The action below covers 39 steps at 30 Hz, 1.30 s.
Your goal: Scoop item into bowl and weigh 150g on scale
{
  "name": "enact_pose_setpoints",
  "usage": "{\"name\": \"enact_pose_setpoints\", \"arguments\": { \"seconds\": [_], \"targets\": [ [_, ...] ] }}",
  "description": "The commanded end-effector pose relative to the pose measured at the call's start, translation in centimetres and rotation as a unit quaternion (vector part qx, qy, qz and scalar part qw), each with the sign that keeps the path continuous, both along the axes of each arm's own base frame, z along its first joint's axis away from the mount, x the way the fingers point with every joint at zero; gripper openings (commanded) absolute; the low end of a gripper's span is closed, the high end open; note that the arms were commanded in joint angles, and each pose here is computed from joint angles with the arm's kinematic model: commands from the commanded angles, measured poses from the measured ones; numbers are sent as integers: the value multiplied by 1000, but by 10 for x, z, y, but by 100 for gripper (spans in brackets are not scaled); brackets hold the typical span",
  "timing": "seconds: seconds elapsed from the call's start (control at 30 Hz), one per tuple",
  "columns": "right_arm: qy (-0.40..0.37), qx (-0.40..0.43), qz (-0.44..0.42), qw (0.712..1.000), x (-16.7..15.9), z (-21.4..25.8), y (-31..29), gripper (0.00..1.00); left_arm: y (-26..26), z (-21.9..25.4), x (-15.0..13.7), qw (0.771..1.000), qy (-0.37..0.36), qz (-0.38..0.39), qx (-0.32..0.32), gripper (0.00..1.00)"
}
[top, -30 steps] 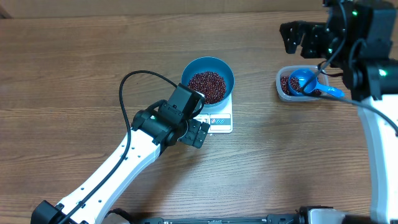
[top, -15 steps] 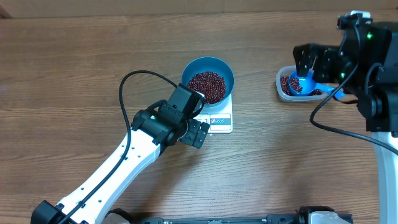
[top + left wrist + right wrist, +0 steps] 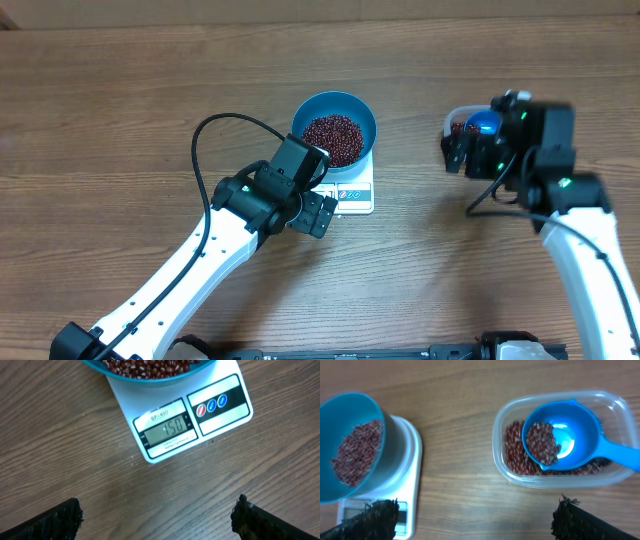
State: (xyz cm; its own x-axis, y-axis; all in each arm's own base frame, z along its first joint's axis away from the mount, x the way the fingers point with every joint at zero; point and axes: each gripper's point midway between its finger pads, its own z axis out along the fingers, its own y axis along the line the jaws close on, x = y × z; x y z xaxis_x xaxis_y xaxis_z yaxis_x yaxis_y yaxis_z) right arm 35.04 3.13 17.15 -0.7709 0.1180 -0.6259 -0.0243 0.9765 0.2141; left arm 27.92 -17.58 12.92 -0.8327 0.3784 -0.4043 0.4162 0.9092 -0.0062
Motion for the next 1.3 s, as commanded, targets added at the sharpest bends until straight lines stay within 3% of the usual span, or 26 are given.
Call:
{"name": "enact_pose_setpoints", "arguments": {
  "seconds": [0.0,0.37,0.6,1.27],
  "targets": [
    [-27,6,6,1000,-12,-20,2,100,1,4,0,1000,-6,-7,-2,100],
    [-139,7,7,990,-35,-66,3,100,1,4,0,1000,-6,-7,-2,100],
    [-135,7,7,991,-60,-93,3,100,1,4,0,1000,-6,-7,-2,100],
    [-216,9,7,976,-94,-96,4,100,1,4,0,1000,-6,-7,-2,100]
  ]
}}
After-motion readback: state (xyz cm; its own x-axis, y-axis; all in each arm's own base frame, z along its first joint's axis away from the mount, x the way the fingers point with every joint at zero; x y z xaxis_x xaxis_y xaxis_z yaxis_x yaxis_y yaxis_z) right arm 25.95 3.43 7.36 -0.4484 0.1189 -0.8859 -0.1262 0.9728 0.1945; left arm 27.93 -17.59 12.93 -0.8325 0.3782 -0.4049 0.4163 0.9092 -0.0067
